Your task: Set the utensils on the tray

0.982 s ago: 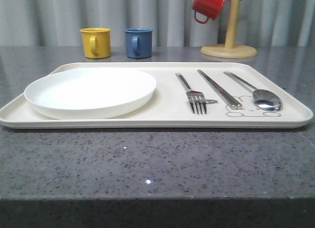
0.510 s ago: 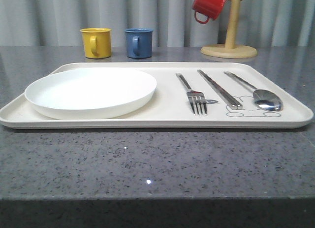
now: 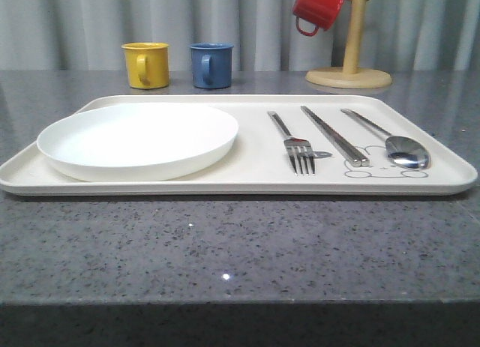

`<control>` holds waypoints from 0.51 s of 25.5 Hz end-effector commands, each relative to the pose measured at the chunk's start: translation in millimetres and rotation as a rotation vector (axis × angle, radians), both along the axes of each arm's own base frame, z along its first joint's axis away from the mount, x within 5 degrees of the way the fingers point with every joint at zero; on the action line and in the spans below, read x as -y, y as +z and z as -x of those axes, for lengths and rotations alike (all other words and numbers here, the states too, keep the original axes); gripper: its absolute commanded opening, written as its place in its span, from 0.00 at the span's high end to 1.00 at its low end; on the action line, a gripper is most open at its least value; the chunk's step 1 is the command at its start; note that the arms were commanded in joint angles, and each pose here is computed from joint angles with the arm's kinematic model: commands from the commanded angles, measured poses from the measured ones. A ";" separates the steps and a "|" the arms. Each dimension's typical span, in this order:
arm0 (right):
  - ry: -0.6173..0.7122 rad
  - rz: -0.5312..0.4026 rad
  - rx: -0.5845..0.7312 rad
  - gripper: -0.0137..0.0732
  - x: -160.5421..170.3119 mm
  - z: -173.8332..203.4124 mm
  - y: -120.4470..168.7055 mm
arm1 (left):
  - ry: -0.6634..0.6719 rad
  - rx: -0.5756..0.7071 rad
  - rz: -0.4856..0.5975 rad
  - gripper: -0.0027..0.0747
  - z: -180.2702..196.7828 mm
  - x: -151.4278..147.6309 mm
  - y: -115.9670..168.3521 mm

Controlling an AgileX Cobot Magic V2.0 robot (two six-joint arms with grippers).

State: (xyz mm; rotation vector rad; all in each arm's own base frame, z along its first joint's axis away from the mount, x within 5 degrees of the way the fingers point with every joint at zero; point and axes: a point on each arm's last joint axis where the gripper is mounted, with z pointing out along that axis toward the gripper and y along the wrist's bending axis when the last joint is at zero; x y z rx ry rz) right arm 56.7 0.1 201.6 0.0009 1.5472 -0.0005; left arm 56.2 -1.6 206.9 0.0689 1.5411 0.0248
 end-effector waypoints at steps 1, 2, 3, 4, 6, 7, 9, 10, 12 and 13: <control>-0.016 0.021 0.129 0.92 1.0 3.0 12.9 | -0.009 0.105 0.016 0.99 2.5 0.4 8.6; -0.016 0.021 0.127 0.92 1.0 3.0 12.7 | -0.009 0.105 0.016 0.99 2.5 0.4 8.6; -0.014 0.021 0.127 0.92 0.9 3.0 12.8 | -0.009 0.105 0.016 0.99 2.5 0.4 8.6; -0.014 0.021 0.126 0.92 0.9 2.9 12.7 | -0.009 0.105 0.016 0.99 2.5 0.4 8.6; -0.014 0.021 0.126 0.92 0.9 2.9 12.7 | -0.009 0.105 0.016 0.99 2.5 0.4 8.6; -0.014 0.021 0.126 0.92 0.9 2.9 12.7 | -0.009 0.105 0.016 0.99 2.5 0.4 8.6; -0.014 0.021 0.128 0.92 0.9 2.9 12.9 | -0.009 0.105 0.016 0.99 2.5 0.4 8.6; -0.014 0.019 0.129 0.92 1.0 3.0 13.0 | -0.009 0.105 0.016 0.99 2.5 0.4 8.6; -0.013 -0.008 0.128 0.92 1.0 2.9 12.9 | -0.009 0.105 0.016 0.99 2.5 0.4 8.6; -0.012 -0.022 0.129 0.92 1.1 3.0 13.0 | -0.009 0.105 0.016 0.99 2.5 0.4 8.6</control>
